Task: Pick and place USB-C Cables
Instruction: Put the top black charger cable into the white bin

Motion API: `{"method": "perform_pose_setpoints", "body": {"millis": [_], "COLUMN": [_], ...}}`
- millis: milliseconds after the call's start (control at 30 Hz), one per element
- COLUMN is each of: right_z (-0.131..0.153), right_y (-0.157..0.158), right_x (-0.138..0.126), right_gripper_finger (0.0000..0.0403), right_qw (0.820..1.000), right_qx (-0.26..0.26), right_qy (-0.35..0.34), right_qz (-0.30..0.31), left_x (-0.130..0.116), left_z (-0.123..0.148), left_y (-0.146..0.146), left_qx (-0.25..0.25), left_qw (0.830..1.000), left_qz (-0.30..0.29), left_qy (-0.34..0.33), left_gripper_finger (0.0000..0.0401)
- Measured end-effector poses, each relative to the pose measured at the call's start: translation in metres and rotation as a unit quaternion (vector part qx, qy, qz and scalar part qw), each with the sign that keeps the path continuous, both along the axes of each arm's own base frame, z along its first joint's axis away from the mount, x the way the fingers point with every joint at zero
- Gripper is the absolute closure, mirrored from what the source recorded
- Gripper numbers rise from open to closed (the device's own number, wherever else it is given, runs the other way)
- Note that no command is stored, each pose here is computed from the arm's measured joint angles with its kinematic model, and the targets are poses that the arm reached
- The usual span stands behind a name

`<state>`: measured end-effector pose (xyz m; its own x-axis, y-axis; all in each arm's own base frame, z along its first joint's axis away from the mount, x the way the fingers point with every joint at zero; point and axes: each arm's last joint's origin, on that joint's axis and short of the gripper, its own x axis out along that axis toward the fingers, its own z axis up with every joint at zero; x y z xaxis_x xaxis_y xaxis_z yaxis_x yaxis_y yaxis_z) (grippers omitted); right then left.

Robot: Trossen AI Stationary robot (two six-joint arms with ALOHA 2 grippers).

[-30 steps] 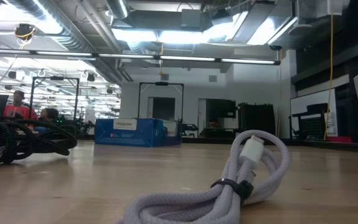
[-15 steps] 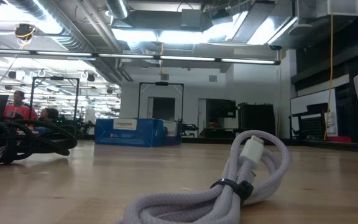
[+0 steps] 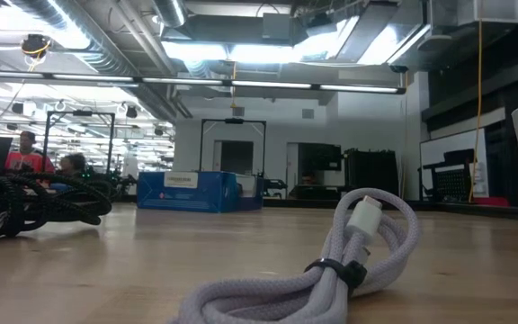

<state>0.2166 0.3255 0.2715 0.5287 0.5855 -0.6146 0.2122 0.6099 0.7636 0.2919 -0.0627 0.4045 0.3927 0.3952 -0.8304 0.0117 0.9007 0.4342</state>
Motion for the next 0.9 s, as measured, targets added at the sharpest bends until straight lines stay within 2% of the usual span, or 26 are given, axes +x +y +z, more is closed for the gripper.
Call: {"method": "perform_pose_setpoints", "body": {"millis": [67,300,433,533,700,900], "right_z": [0.003,-0.006,-0.015,-0.021,-0.024,-0.029], "right_y": [0.005,0.010,0.009,0.011,0.010,0.001], "right_x": [0.003,0.003,0.001,0.002,0.002,-0.002], "right_gripper_finger": [0.0393,0.0399,0.0400,0.0401,0.0400,0.0401], "right_qw": [1.000,0.989,0.982,0.980,0.978,0.966], "right_qx": [-0.013,-0.088,-0.093,-0.099,-0.108,-0.152], "right_qy": [0.016,0.110,0.160,0.173,0.177,0.208], "right_qz": [0.008,0.035,0.026,0.028,0.026,0.019], "left_x": [0.002,0.009,0.011,0.012,0.013,0.013], "left_z": [-0.005,-0.018,-0.021,-0.022,-0.022,-0.022], "left_y": [0.004,0.018,0.029,0.036,0.049,0.060], "left_qx": [0.002,0.013,-0.019,-0.039,-0.035,-0.036], "left_qw": [1.000,1.000,0.999,0.998,0.998,0.998], "left_qz": [0.007,0.006,0.005,-0.002,0.008,0.026], "left_qy": [-0.001,0.024,0.037,0.044,0.049,0.048], "left_gripper_finger": [0.0401,0.0401,0.0401,0.0401,0.0401,0.0401]}}
